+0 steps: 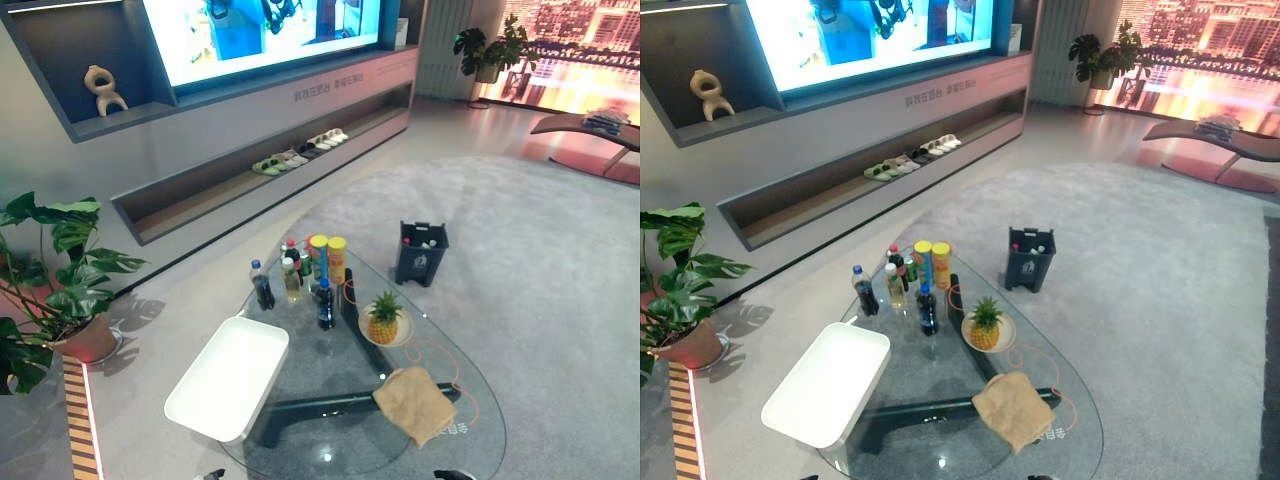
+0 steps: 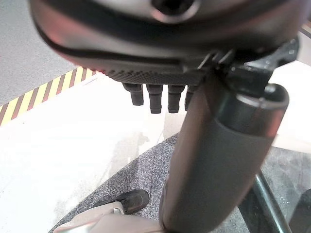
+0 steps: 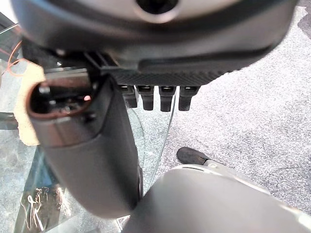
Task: Wipe the table with a cloth and put it in the basket.
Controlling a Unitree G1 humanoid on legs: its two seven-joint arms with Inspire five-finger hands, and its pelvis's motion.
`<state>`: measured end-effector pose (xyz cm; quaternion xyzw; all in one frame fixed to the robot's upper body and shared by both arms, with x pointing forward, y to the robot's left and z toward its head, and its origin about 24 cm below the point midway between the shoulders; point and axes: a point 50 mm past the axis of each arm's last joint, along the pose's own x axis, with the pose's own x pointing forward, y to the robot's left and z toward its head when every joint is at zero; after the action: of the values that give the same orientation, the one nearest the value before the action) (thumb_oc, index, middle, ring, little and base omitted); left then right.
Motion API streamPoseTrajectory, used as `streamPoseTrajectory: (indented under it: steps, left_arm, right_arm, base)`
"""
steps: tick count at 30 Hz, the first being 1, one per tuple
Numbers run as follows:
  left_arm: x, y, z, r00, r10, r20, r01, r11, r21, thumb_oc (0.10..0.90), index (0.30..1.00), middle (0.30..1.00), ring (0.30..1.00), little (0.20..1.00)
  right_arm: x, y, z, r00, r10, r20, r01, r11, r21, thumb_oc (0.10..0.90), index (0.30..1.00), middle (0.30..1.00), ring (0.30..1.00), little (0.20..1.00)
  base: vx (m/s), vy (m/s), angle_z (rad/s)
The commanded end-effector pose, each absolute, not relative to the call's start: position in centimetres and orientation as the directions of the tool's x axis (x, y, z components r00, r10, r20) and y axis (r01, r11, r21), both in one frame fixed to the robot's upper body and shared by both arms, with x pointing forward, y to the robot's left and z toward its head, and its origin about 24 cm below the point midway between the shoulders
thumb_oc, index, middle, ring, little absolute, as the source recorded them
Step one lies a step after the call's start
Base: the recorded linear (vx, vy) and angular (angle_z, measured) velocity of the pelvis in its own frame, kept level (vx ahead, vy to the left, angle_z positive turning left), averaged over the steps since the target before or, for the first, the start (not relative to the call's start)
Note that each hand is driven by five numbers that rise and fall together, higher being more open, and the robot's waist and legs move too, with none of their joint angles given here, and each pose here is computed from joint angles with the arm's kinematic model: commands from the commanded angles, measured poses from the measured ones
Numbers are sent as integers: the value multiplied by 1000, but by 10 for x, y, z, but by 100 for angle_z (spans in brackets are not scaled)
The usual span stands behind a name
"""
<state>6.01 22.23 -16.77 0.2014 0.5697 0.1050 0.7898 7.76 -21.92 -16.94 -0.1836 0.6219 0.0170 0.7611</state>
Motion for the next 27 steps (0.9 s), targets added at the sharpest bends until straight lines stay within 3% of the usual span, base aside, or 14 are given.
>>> streamPoseTrajectory:
  steps: [1, 17, 23, 27]
  left_arm:
    - [98, 216, -162, 418, 383, -823, 71, 890, 450, 800, 900, 900, 900, 900]
    - [96, 217, -163, 404, 388, -829, 71, 890, 451, 800, 900, 900, 900, 900]
    - [94, 220, -162, 396, 396, -829, 48, 892, 449, 800, 900, 900, 900, 900]
    - [99, 226, -160, 404, 402, -822, 21, 894, 448, 800, 900, 900, 900, 900]
  right_arm:
    - [64, -226, -171, 143, -243, -959, -333, 901, -278, 800, 900, 900, 900, 900]
    - [63, -228, -170, 171, -281, -944, -317, 892, -322, 800, 900, 900, 900, 900]
    - [74, -237, -165, 256, -386, -886, -200, 876, -439, 800, 900, 900, 900, 900]
    - [96, -248, -156, 381, -472, -795, -89, 837, -539, 800, 900, 900, 900, 900]
  base:
    - [0, 0, 0]
    - [0, 0, 0]
    - [2, 2, -1]
    - [-8, 14, -4]
